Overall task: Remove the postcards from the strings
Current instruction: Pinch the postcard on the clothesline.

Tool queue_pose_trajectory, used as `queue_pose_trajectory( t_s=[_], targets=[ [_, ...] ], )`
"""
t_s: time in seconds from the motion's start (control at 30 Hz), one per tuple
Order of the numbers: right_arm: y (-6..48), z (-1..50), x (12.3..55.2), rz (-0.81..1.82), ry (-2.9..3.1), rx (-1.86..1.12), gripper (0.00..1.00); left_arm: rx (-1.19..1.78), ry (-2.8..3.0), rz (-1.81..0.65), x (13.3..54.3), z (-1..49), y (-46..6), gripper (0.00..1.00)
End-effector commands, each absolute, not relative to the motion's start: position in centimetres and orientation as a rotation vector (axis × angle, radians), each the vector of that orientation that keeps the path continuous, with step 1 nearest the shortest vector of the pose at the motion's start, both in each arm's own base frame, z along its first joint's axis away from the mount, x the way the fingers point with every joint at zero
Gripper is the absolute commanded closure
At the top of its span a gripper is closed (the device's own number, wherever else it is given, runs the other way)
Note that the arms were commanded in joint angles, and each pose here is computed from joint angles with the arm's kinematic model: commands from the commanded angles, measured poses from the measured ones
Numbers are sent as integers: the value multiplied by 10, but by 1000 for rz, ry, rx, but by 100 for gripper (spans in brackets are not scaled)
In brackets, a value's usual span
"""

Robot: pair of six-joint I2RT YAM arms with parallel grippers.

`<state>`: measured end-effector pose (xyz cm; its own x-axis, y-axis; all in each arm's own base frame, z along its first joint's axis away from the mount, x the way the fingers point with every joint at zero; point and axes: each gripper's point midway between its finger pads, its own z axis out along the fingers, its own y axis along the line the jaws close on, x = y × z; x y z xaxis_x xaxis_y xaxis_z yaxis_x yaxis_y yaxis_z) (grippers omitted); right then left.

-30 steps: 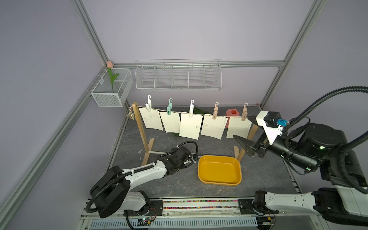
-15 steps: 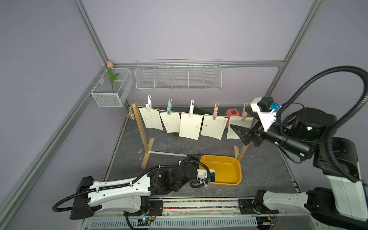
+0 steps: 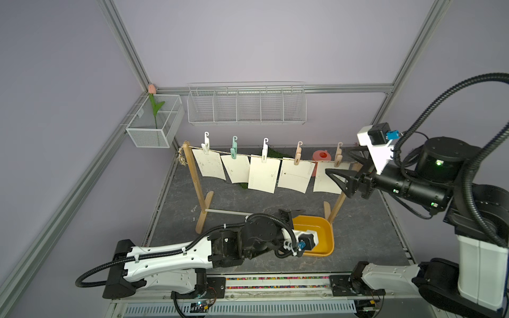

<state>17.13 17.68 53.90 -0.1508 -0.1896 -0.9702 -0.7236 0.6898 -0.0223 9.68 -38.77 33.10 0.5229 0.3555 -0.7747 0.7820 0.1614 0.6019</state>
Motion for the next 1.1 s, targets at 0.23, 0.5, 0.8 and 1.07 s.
queue_pose_trajectory(
  t_s=[0.23, 0.5, 0.8, 1.07],
  targets=[
    [157, 529, 179, 479, 1786, -692, 11, 1330, 1018, -703, 139, 391, -411, 11],
    [155, 515, 211, 661, 1897, -611, 7, 1283, 1063, -761, 179, 395, -429, 12],
    [163, 511, 225, 792, 1902, -626, 11, 1178, 1070, -660, 218, 383, -444, 12],
    [167, 504, 237, 761, 1895, -675, 11, 1178, 1039, -565, 245, 371, -460, 25]
  ],
)
